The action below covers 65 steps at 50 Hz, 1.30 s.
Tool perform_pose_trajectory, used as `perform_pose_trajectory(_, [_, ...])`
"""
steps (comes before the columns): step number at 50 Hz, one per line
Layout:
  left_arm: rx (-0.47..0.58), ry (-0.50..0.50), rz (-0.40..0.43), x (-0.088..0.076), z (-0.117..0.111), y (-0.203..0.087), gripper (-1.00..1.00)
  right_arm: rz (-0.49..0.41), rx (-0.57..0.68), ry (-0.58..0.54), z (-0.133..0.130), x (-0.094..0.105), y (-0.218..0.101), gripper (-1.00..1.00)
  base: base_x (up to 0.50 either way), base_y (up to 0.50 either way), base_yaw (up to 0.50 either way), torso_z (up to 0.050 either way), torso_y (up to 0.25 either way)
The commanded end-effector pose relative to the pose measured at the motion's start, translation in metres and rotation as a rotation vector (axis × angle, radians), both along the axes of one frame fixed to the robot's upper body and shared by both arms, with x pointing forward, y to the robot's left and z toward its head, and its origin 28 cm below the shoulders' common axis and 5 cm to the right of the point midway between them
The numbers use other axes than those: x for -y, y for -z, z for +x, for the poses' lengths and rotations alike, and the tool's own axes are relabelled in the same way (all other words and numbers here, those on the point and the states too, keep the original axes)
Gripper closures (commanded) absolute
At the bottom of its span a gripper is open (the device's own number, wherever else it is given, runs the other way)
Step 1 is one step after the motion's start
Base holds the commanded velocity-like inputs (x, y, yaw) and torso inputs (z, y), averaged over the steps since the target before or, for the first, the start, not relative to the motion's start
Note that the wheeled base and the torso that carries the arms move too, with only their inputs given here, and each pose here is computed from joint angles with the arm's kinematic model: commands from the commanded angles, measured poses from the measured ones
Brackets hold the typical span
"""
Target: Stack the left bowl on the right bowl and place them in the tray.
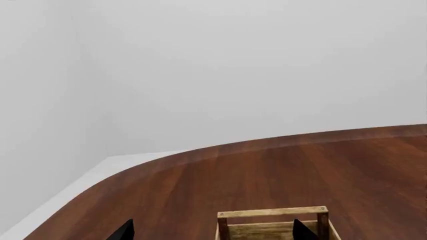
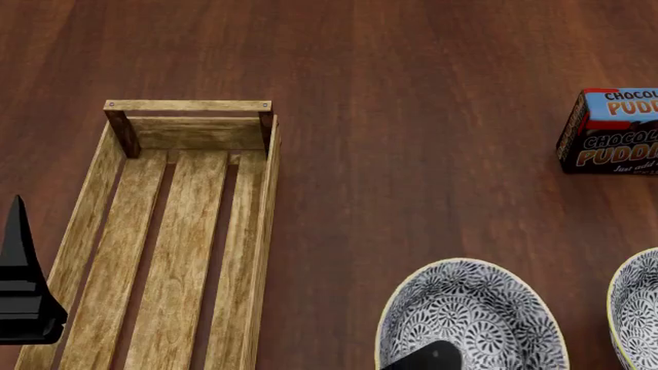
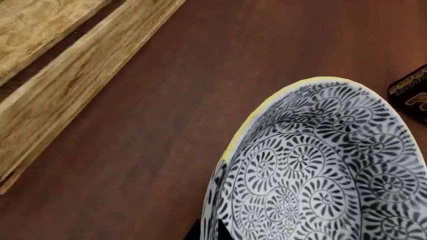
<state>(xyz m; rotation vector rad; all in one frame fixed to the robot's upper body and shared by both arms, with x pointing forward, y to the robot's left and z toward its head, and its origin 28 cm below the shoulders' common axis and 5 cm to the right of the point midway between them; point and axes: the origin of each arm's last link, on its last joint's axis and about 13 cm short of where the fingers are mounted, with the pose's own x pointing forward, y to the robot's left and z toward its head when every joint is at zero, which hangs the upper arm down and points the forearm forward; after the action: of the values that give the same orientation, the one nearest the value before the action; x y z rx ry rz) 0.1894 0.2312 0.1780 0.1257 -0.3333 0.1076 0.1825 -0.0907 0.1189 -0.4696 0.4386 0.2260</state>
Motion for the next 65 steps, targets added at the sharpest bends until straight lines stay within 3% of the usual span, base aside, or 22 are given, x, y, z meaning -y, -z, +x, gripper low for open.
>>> perform_pose_trajectory(1, [0.005,0.002,-0.001,0.0,-0.001,-0.002,-1.0,-0.061,0.057,-0.027,-0.009,0.0,-0.023,1.0,0.0,0.0,0.0,0.0,0.0])
perform_pose_trajectory(17, [0.006,0.003,-0.014,-0.002,-0.003,0.0,-1.0,-0.304,0.034,-0.083,-0.019,0.009,-0.064,1.0,0.0,0.0,0.0,0.0,0.0])
perform_pose_trajectory(28, [0.004,0.007,-0.019,-0.001,-0.004,0.002,-1.0,-0.43,0.023,-0.028,-0.021,0.027,-0.092,1.0,0.0,0.0,0.0,0.0,0.0])
perform_pose_trajectory(48, [0.001,0.022,-0.008,0.002,-0.002,0.0,-1.0,-0.431,0.021,0.106,-0.011,0.06,-0.109,1.0,0.0,0.0,0.0,0.0,0.0])
perform_pose_trajectory(65, [-0.002,0.027,-0.006,0.004,-0.003,0.0,-1.0,-0.427,-0.001,0.164,0.001,0.076,-0.123,1.0,0.0,0.0,0.0,0.0,0.0])
